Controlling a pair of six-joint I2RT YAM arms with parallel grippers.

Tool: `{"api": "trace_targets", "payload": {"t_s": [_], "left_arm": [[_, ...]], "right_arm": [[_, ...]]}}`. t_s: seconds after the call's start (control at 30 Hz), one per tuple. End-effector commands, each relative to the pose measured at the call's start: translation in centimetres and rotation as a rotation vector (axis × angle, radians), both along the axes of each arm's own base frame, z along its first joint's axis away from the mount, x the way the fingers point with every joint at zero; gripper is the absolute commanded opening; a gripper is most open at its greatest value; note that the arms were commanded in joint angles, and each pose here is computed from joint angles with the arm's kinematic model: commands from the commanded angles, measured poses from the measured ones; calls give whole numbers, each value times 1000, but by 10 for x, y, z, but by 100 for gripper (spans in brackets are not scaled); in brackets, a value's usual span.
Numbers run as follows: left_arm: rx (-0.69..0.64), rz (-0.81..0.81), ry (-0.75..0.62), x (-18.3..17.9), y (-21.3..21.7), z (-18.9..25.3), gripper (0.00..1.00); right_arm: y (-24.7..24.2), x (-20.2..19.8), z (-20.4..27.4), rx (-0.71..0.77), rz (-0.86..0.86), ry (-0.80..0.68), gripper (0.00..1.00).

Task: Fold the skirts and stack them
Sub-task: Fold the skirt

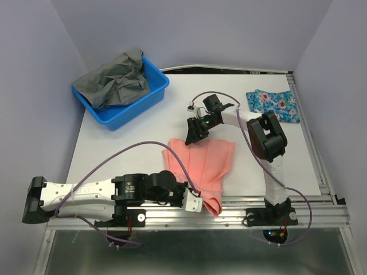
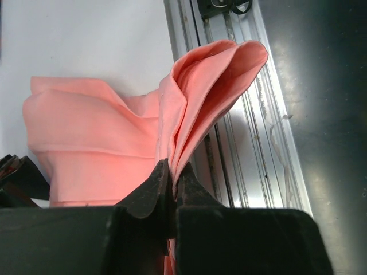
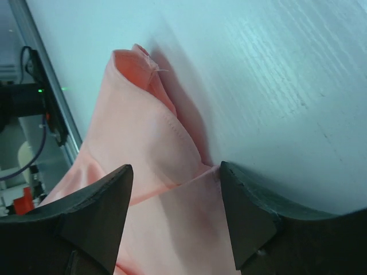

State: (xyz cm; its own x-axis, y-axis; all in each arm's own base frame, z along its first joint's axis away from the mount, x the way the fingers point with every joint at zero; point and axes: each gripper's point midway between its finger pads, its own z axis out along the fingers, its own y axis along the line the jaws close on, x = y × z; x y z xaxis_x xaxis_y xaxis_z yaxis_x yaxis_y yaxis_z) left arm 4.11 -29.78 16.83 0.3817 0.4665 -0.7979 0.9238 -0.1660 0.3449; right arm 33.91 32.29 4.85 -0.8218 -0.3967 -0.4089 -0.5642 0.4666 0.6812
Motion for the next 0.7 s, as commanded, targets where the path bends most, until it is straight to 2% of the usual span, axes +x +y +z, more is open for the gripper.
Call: {"api": "trace_targets", "payload": {"t_s": [0.0, 0.2, 0.43, 0.67], "left_arm": [[-152, 33, 80, 2, -14, 57, 0], [-165, 98, 145, 27, -21, 70, 0], [-144, 285, 209, 116, -20, 64, 0], [-113, 382, 232, 175, -19, 41, 0]], "right_arm": [[-3, 8, -21, -18, -34, -22, 66], [-5, -23, -42, -7, -10, 71, 57], [10, -51, -32, 44, 34, 104, 55], [11, -54, -30, 61, 41, 119, 55]]}}
